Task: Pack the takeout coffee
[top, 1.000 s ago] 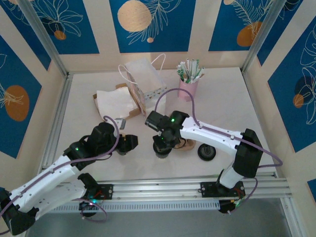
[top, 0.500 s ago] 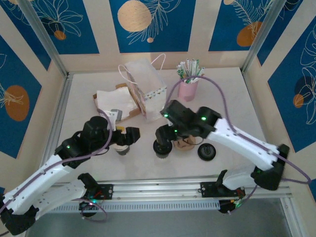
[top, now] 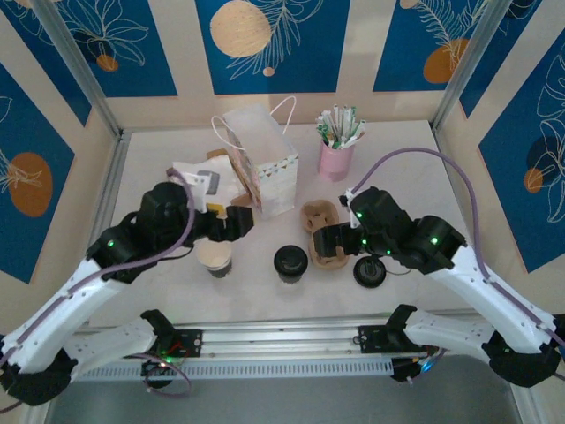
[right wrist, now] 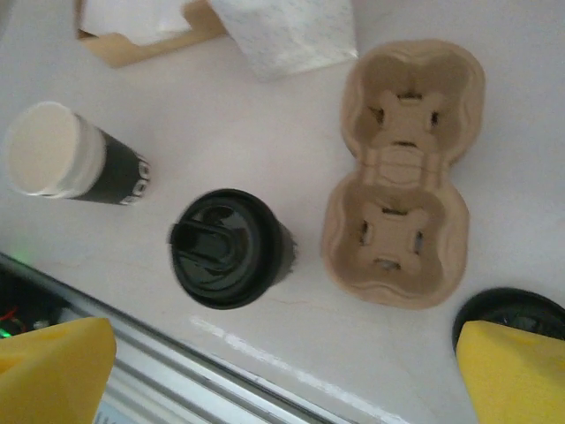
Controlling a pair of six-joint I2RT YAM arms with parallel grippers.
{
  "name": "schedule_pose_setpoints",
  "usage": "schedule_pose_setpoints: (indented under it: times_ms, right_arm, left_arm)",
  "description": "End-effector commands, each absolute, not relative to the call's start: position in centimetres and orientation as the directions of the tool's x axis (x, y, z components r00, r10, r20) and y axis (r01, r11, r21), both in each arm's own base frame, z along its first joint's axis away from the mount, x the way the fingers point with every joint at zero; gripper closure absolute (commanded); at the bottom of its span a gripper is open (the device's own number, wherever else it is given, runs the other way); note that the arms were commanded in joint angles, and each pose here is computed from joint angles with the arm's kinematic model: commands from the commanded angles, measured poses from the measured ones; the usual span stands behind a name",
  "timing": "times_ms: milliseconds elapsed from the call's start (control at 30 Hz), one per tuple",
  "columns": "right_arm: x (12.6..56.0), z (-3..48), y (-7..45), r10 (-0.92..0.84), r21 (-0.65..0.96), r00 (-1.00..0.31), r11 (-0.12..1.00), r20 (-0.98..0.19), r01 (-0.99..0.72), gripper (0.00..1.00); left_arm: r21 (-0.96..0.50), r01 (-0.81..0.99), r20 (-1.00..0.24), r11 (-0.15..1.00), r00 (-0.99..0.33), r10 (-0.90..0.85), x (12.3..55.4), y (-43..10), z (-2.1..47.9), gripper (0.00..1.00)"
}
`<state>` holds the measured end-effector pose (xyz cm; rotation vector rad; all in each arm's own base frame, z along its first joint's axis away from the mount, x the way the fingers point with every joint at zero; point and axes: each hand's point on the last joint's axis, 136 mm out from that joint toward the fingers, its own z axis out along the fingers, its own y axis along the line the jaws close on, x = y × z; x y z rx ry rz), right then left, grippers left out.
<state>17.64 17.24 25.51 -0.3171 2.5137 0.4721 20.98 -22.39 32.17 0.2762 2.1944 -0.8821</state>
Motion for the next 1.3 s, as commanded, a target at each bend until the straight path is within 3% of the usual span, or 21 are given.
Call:
schedule_pose_setpoints:
  times_ms: [0, 200, 400, 500, 633, 900, 1267]
  right_arm:
    - [18.8, 24.5, 16.2, -0.066, 0.221, -0.83, 0.949, -0.553, -0.223, 0.01]
    - [20.0, 23.9, 15.8, -0.054, 0.214, -0.848, 0.957, -0.527, -0.194, 0.01]
    - [20.8, 22.9, 17.0, -0.076, 0.342, -0.869, 0.9, -0.489, -0.271, 0.0]
    - [21.1, 22.5, 17.0, -0.094, 0.341, -0.87, 0.895, -0.484, -0.286, 0.02]
    - [22.0, 21.0, 16.2, -0.078, 0.309, -0.897, 0.923, -0.436, -0.231, 0.07]
    - [23.2, 18.2, 15.8, -0.012, 0.37, -0.934, 0.916, -0.356, -0.152, 0.14]
    - [24.2, 17.1, 14.9, 0.05, 0.443, -0.947, 0.891, -0.318, -0.102, 0.19]
  left_arm:
    - [-0.552, 0.466, -0.621, 0.692, -0.783, 0.031, 19.9, -24.5, 29.8, 0.0]
    - [-0.551, 0.453, -0.617, 0.701, -0.786, 0.024, 20.4, -25.2, 27.7, 0.03]
    - [-0.541, 0.408, -0.61, 0.736, -0.792, -0.01, 22.2, -26.0, 25.0, 0.32]
    - [-0.589, 0.382, -0.586, 0.712, -0.809, -0.051, 22.8, -27.2, 23.8, 0.4]
    - [-0.65, 0.372, -0.558, 0.663, -0.825, -0.084, 23.8, -30.0, 22.6, 0.42]
    - [-0.674, 0.309, -0.489, 0.671, -0.868, -0.091, 26.4, -34.2, 19.1, 0.46]
    - [-0.79, 0.146, -0.378, 0.595, -0.88, -0.287, 30.0, -37.4, 14.9, 0.46]
